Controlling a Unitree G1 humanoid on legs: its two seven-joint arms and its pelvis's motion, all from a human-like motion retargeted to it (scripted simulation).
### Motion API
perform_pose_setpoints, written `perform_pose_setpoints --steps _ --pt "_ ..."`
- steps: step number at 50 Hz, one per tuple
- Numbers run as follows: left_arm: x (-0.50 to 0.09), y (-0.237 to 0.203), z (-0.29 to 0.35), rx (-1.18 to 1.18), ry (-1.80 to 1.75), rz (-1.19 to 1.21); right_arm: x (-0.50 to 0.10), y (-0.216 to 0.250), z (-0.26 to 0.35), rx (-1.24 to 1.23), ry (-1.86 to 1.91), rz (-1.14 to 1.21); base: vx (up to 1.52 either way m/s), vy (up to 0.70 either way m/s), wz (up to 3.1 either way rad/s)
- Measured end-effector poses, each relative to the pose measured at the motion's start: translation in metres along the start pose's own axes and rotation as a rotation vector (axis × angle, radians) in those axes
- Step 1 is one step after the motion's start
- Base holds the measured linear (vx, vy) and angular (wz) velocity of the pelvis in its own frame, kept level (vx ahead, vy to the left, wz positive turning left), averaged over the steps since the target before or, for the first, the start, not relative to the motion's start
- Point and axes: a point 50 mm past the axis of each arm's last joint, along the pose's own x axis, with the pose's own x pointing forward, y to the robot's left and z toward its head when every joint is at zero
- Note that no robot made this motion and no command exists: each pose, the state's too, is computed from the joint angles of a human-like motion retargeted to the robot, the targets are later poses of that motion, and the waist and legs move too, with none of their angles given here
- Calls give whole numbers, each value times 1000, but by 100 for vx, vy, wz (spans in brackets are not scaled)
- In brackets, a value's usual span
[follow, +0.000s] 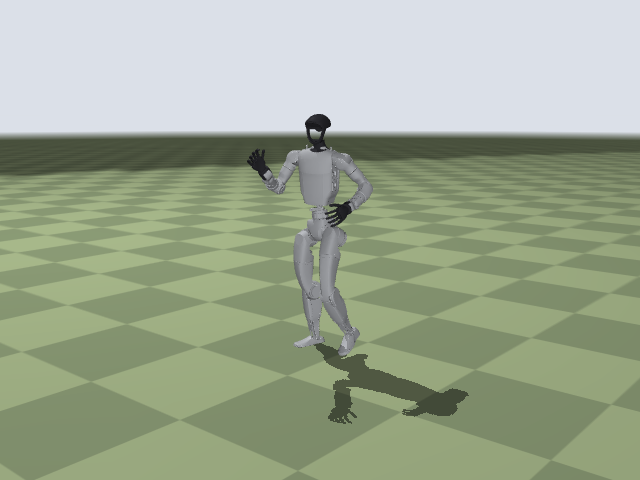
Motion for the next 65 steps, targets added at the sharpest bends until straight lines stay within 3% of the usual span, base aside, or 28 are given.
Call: perform_pose_setpoints --steps 5,10,15,19,25,28,30,34,37,40,46,52,58,65 --pt "-80 29 -39 -22 286 28 72 -13 95 -256 -539 -11 -2 -11 -7" --pt "-105 29 -44 -103 352 97 88 0 146 -162 -736 -145 0 -9 55" --pt "-75 12 -35 -73 253 77 67 12 129 46 -630 -125 7 2 -23" --pt "-22 -8 -11 -163 56 174 21 23 55 96 -290 3 10 8 -29" --pt "64 -28 117 -391 -521 294 -106 -3 -26 -117 176 253 5 19 34" --pt "62 -25 212 -491 -948 260 -166 -39 -34 -224 397 410 1 19 132" --pt "42 -15 267 -468 -1224 246 -194 -66 -30 -291 525 486 3 14 107" --pt "1 -4 354 -149 -1612 294 -216 -119 -16 -345 739 446 0 9 55" --pt "-23 -1 388 -27 -1759 287 -225 -137 -13 -358 829 419 -1 3 14" --pt "-25 -1 395 -56 -1767 267 -224 -134 -18 -294 833 337 2 -1 -4" --pt "22 -1 340 -152 -1463 244 -188 -85 -39 -120 660 193 9 -7 -15" --pt "60 4 174 -180 -765 216 -82 -12 -37 103 300 81 4 -19 -50" --pt "-4 12 25 120 -113 31 18 4 43 220 -209 -96 -2 -17 -86" --pt "-92 46 -18 115 223 41 65 0 116 129 -588 -84 -3 -6 -50"
